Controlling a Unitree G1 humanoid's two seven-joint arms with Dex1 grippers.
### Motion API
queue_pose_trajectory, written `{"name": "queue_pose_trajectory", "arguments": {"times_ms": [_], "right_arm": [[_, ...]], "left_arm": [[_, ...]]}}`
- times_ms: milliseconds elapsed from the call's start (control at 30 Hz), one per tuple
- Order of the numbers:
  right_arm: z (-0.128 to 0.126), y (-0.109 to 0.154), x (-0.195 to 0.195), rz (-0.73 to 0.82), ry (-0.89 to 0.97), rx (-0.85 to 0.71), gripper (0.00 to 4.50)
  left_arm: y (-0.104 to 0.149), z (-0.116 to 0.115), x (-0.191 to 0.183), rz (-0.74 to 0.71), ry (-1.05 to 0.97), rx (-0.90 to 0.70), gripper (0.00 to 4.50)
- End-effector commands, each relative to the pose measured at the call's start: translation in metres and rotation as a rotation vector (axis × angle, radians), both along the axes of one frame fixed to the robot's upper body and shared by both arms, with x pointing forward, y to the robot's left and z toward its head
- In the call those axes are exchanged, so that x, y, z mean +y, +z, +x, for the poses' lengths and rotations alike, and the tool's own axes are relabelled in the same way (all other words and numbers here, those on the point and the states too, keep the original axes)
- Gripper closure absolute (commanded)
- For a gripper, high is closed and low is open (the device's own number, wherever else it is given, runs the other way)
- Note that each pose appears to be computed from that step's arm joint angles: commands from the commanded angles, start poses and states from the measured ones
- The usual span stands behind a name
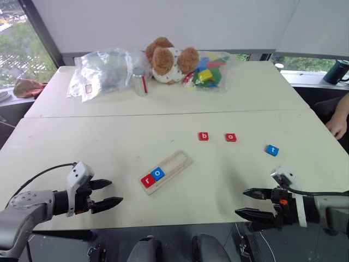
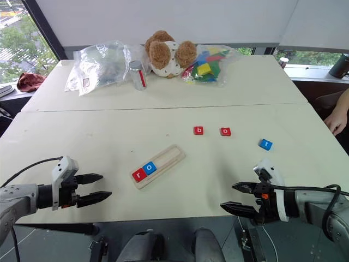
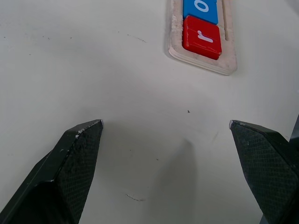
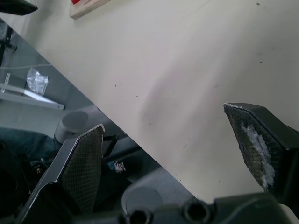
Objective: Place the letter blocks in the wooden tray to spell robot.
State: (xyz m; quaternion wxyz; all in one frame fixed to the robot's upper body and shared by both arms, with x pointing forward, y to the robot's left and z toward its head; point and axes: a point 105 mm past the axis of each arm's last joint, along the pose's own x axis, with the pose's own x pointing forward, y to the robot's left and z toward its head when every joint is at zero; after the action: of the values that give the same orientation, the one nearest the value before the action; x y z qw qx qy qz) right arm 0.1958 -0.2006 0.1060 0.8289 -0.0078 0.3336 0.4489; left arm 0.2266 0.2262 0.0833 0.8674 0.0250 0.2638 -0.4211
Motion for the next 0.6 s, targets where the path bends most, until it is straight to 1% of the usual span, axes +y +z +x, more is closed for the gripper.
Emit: {"name": "queue_pose_trajectory", "arguments": {"times_ms": [33, 300, 400, 600], "right_arm": [[0.003, 0.004, 0.000, -0.009, 0.014, -0.026, 0.03], [0.005, 0.004, 0.000, -0.007, 0.008, -0.036, 0.03], [0.005, 0.004, 0.000, -0.009, 0.006, -0.040, 0.03], [0.013, 0.005, -0.004, -0.017, -0.011, -0.061, 0.03]], "left_arm": [[0.004, 0.001, -0.003, 0.008, -0.019, -0.019, 0.00], [0.008, 0.010, -0.001, 0.012, 0.010, -0.037, 0.00], [0.006, 0.012, 0.000, 0.042, 0.016, -0.034, 0.00], [0.018, 0.019, -0.002, 0.032, 0.027, -0.067, 0.00]]}}
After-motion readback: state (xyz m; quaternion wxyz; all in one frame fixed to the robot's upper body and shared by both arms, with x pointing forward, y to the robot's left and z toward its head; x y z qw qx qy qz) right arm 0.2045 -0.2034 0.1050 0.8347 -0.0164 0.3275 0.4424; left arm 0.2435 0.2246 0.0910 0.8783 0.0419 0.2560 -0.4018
